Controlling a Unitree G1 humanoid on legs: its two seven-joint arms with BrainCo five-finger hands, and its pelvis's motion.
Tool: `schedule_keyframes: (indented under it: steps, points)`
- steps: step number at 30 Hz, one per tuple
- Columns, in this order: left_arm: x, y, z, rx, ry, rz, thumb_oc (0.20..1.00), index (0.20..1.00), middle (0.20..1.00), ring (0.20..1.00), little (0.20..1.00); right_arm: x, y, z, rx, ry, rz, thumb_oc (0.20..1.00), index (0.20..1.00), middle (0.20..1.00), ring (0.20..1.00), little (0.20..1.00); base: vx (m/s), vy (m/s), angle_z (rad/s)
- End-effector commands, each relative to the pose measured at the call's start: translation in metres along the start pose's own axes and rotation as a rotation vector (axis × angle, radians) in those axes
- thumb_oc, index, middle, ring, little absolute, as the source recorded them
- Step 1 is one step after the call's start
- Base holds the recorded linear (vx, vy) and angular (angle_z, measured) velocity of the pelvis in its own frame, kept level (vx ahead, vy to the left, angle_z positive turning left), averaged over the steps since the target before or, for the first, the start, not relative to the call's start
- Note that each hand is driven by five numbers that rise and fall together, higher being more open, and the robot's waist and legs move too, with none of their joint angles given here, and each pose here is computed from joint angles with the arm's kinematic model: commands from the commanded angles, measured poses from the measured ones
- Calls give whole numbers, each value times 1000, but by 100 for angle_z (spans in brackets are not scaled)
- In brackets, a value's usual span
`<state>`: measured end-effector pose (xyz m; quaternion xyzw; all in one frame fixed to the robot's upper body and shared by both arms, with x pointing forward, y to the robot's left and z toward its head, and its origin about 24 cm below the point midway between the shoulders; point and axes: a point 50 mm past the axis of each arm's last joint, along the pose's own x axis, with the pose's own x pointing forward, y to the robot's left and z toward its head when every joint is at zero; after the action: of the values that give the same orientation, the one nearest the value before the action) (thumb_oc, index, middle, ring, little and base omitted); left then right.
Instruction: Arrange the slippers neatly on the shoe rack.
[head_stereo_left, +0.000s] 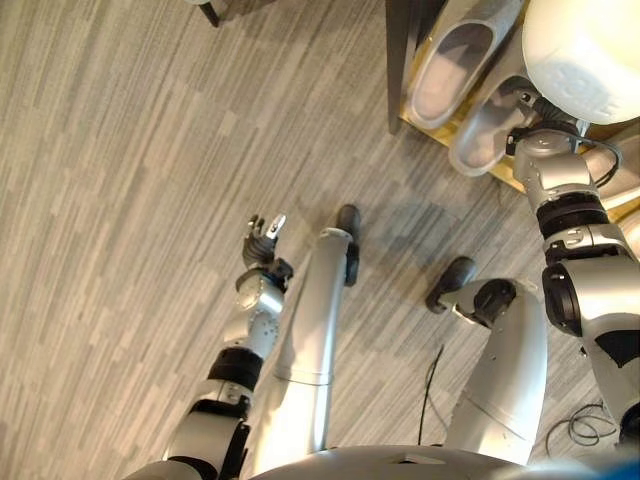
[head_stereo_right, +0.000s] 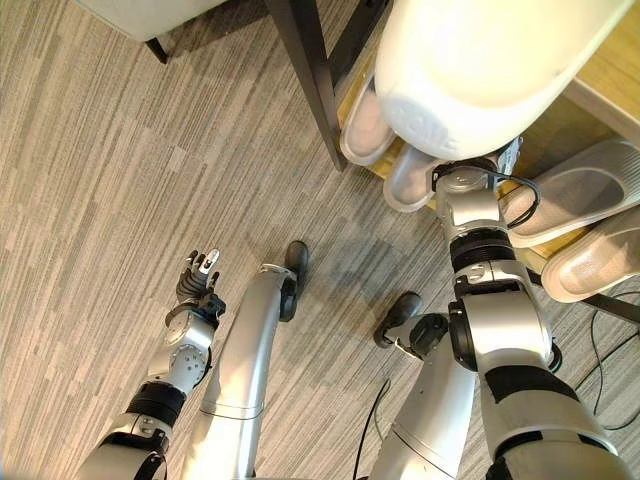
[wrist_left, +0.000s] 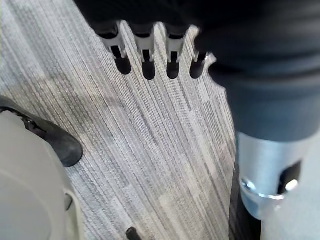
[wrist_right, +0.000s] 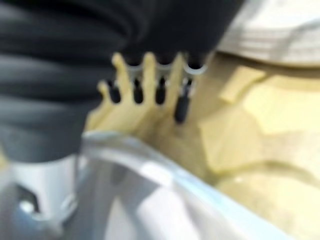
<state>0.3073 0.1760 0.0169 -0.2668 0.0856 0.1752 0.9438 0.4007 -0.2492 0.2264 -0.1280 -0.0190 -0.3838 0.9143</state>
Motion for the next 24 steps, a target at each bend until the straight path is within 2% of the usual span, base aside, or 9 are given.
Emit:
schedule_keyframes:
  steps: [1,4,7,11,15,24]
  points:
    - [3,9,11,26,-52,22,1000,1000,1000,1000,1000,-2,-3,20,87,-128,16,1000,1000,1000,1000,1000,0,0,0]
    - [2,10,7,36,-44,21,1000,1000,1000,1000,1000,-6,2,17,129,-135,41,1000,1000,1000,1000,1000,-15,-9,0]
    - [2,15,7,28,-42,34,1000,1000,1000,1000,1000,-7,0,15,10,-181,42,1000,1000,1000,1000,1000,-47,-37,-1]
    - [1,17,5,26,-40,38,1000,1000,1000,1000,1000,-9,1,11,-6,-193,51,1000,1000,1000,1000,1000,-9,-7,0]
    - [0,19,1,42,-34,39,1000,1000,1000,1000,1000,-17,-2,15,-6,-341,77,1000,1000,1000,1000,1000,-25,-16,-1]
    - [-5,24,-9,47,-21,58,1000,1000,1000,1000,1000,-32,-5,-9,-28,-414,153,1000,1000,1000,1000,1000,-20,-15,0]
